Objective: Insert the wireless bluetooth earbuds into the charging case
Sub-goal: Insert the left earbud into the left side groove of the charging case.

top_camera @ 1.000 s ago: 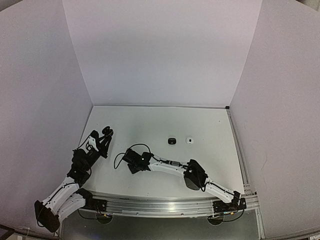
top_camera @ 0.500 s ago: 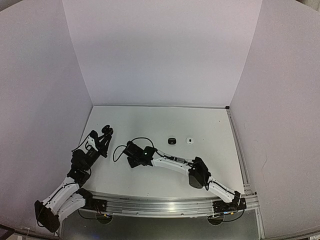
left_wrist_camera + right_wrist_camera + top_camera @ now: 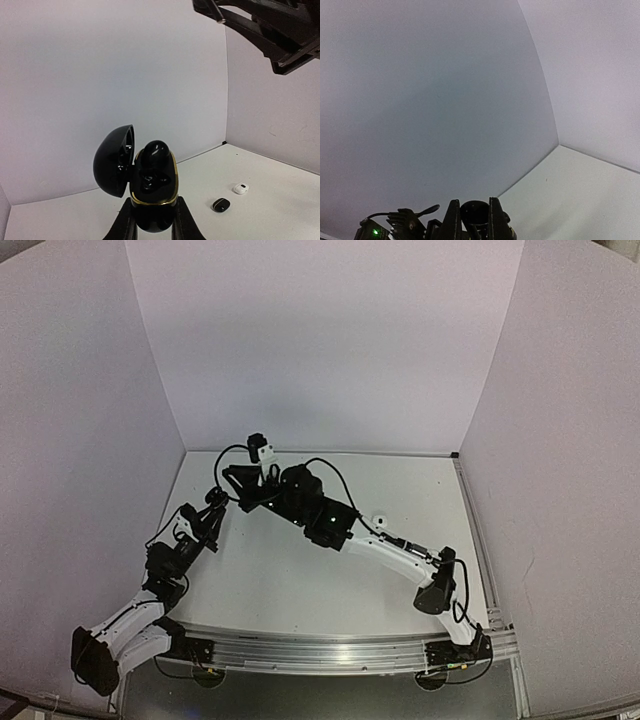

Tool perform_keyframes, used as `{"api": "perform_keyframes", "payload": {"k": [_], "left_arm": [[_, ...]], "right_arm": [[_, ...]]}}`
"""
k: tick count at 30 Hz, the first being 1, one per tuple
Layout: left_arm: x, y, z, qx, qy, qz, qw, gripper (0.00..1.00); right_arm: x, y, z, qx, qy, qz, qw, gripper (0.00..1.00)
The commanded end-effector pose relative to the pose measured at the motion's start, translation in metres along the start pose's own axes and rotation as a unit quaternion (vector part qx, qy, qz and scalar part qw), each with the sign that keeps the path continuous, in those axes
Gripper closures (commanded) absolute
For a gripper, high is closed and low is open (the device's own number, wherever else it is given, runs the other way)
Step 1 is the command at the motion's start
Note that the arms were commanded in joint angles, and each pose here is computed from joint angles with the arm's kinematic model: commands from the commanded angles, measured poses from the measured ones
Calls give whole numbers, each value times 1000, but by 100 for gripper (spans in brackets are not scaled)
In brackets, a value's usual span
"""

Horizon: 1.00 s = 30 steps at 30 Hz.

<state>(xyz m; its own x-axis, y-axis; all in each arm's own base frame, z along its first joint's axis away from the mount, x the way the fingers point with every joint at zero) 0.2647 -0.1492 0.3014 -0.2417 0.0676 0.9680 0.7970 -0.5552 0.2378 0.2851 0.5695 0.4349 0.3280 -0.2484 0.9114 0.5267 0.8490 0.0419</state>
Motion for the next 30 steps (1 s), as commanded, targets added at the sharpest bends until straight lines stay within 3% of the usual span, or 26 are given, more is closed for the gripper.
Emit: {"api": "perform_keyframes", "payload": {"k": [1, 11, 30], "left_arm": [[27, 0, -4, -11, 37, -68, 997, 100], [23, 8, -2, -6, 28, -62, 998, 100], [34, 8, -1, -3, -5, -77, 997, 100]], "right_arm": [[-17, 22, 21, 83, -17, -30, 996, 100], [-17, 23, 41, 150, -21, -53, 987, 100], [-52, 31, 20, 104, -101, -54, 988, 100]]}}
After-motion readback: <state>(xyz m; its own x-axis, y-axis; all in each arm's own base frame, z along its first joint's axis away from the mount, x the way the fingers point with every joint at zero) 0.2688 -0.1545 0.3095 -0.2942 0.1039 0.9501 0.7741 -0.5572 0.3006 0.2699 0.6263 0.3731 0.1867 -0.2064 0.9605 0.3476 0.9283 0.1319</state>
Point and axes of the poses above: each gripper's point midway between its finger pads, its own y axis out along the fingers, its own z axis along the line the jaws close on, x = y × z, the point moved 2 cm from there along -y, back along the fingers, and after that the axes turned 3 degrees about y, right-handed, at the moved point
